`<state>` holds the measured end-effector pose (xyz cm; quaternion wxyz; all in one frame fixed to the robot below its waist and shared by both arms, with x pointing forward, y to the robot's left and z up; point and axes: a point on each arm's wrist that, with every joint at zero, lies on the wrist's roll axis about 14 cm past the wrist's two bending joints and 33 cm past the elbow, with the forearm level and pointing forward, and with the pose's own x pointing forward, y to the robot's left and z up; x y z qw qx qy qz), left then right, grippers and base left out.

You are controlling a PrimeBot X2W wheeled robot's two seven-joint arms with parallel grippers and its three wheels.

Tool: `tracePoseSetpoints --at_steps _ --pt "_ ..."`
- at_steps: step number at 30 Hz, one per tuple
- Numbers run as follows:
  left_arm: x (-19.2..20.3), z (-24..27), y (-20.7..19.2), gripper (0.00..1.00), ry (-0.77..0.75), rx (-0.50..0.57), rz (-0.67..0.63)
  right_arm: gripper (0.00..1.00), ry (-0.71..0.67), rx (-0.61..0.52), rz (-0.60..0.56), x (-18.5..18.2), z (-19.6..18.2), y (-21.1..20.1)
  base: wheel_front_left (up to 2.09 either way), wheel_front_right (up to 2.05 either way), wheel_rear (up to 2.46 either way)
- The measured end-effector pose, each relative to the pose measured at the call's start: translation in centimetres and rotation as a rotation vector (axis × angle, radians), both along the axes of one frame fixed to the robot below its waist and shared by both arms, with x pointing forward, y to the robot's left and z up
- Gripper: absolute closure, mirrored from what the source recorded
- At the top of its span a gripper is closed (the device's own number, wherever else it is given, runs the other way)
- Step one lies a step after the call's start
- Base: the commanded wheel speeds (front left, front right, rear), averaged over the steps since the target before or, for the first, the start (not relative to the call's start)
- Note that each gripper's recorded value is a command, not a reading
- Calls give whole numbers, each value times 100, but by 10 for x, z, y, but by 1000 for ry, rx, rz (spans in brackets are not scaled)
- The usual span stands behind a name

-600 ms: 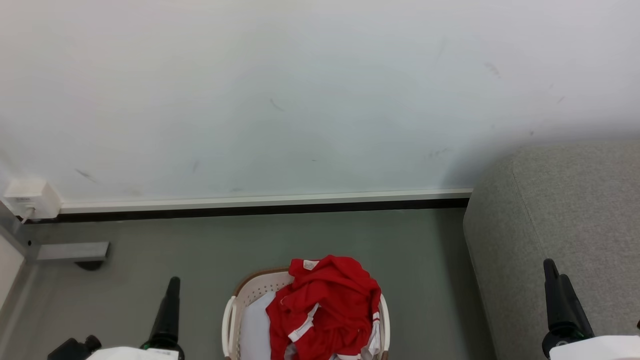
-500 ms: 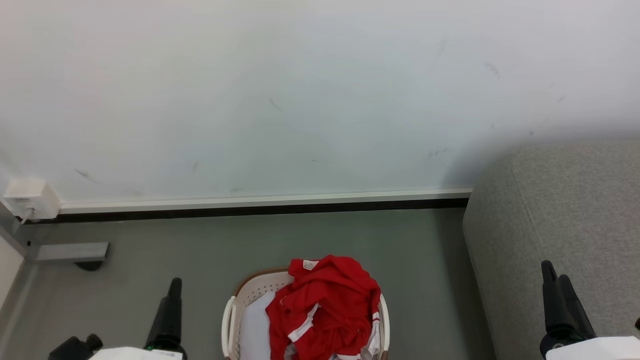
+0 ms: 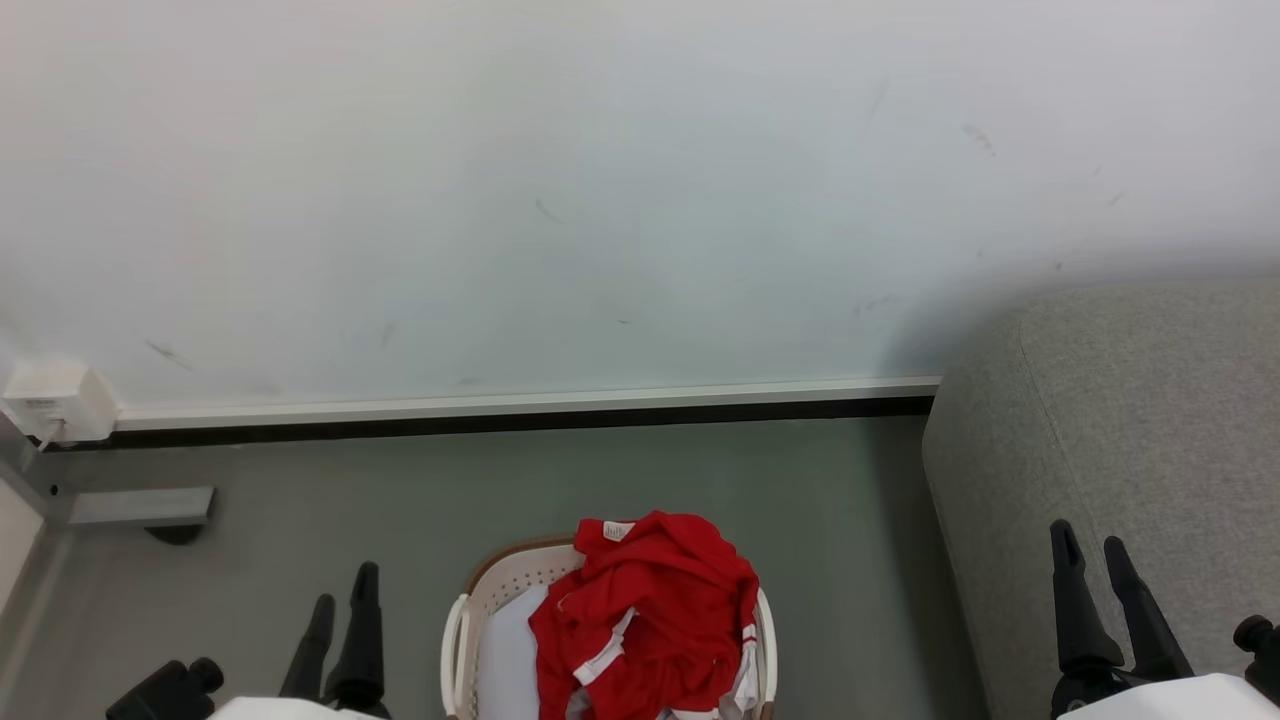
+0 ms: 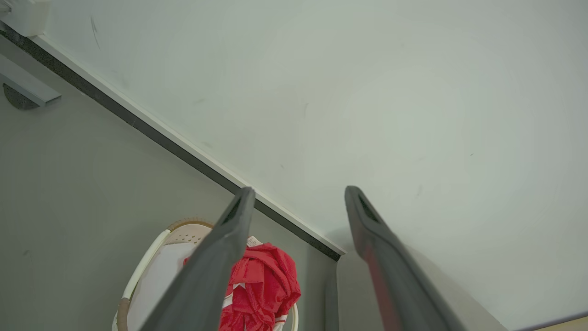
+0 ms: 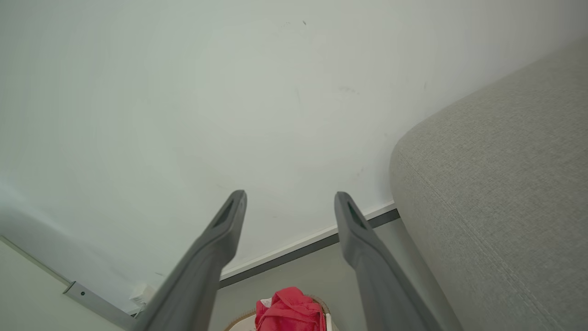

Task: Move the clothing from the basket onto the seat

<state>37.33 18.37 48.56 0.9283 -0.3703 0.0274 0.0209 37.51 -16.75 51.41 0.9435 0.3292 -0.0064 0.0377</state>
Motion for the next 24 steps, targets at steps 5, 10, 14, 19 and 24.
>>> tracePoseSetpoints --at_steps 5,10,14,19,24 --pt "-2 0 -1 0 -3 71 -5 0 -12 -68 3 -1 0 1 0 0 0" --pt "-1 4 -2 0 -17 144 -10 0 -16 -130 11 -4 -1 4 0 0 0" --pt "-2 5 -3 0 -28 197 -13 0 -28 -179 19 -5 -1 8 0 0 0" --pt "-2 7 -5 0 -41 258 -22 0 -40 -234 27 -5 0 10 0 0 0" --pt "-4 7 -6 0 -47 317 -31 0 -59 -285 31 -6 3 13 0 0 0"
